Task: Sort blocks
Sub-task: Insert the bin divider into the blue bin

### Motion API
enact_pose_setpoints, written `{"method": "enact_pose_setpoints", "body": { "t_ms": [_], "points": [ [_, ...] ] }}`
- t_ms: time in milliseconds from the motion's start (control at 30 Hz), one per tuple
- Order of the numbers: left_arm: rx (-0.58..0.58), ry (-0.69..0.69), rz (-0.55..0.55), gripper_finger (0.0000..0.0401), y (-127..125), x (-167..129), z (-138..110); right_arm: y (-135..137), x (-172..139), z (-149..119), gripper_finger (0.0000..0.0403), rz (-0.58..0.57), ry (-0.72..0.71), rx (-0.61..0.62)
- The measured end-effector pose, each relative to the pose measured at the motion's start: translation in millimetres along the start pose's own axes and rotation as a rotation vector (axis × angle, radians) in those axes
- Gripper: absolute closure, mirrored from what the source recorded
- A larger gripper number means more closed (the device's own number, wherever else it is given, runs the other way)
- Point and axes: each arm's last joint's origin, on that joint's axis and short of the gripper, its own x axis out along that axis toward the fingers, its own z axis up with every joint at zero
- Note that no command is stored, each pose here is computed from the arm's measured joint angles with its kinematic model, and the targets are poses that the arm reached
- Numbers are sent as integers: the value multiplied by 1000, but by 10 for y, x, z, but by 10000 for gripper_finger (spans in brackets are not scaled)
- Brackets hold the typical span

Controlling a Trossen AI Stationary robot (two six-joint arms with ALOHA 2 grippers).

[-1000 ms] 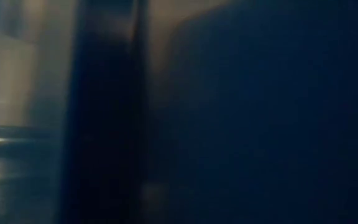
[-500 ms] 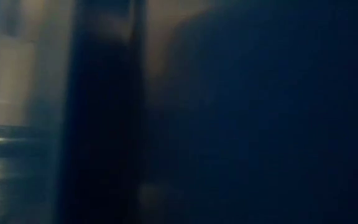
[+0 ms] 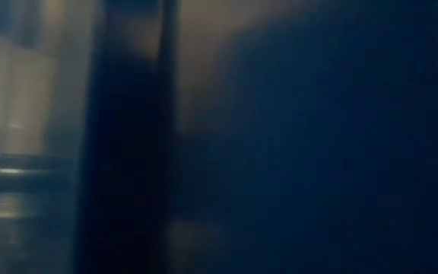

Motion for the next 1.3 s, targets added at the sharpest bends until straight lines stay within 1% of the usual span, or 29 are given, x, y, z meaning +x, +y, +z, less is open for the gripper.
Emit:
{"method": "enact_pose_setpoints", "body": {
  "t_ms": [100, 167, 233, 333, 400, 500, 533, 600, 667, 733, 800, 967, 1100, 1200, 1300],
  "points": [
    [-1, 24, 111, 295, 34, -131, 13, -36, -75, 179, 264, 3, -138, 3],
    [-4, 51, 189, 295, 71, -195, 4, -66, -35, 342, 267, 20, -169, -6],
    [-6, 76, 247, 295, 102, -245, -10, -115, 39, 536, 280, 72, -177, -32],
    [-9, 101, 283, 295, 130, -298, -27, -217, 237, 821, 312, 162, -165, -117],
    [-7, 132, 286, 295, 127, -311, -55, -319, 367, 970, 337, 195, -146, -175],
    [-5, 180, 282, 295, 117, -317, -100, -532, 558, 1123, 377, 205, -94, -194],
    [-8, 196, 280, 295, 112, -319, -115, -590, 629, 1154, 389, 226, -65, -196],
    [-18, 219, 275, 295, 100, -322, -137, -675, 787, 1180, 398, 284, 3, -216],
    [-26, 237, 272, 295, 96, -324, -155, -721, 918, 1177, 394, 352, 70, -230],
    [-39, 251, 271, 295, 93, -327, -170, -740, 1002, 1142, 393, 416, 138, -236],
    [-46, 267, 269, 295, 89, -330, -186, -752, 1033, 1088, 397, 447, 207, -247],
    [-54, 286, 268, 295, 82, -316, -231, -738, 960, 944, 400, 414, 319, -259],
    [-63, 290, 270, 295, 76, -302, -265, -716, 891, 828, 402, 365, 384, -317],
    [-70, 285, 272, 295, 76, -300, -262, -707, 863, 811, 402, 324, 364, -340],
    [-63, 272, 273, 295, 78, -305, -251, -734, 795, 857, 402, 249, 295, -338]
  ]
}}
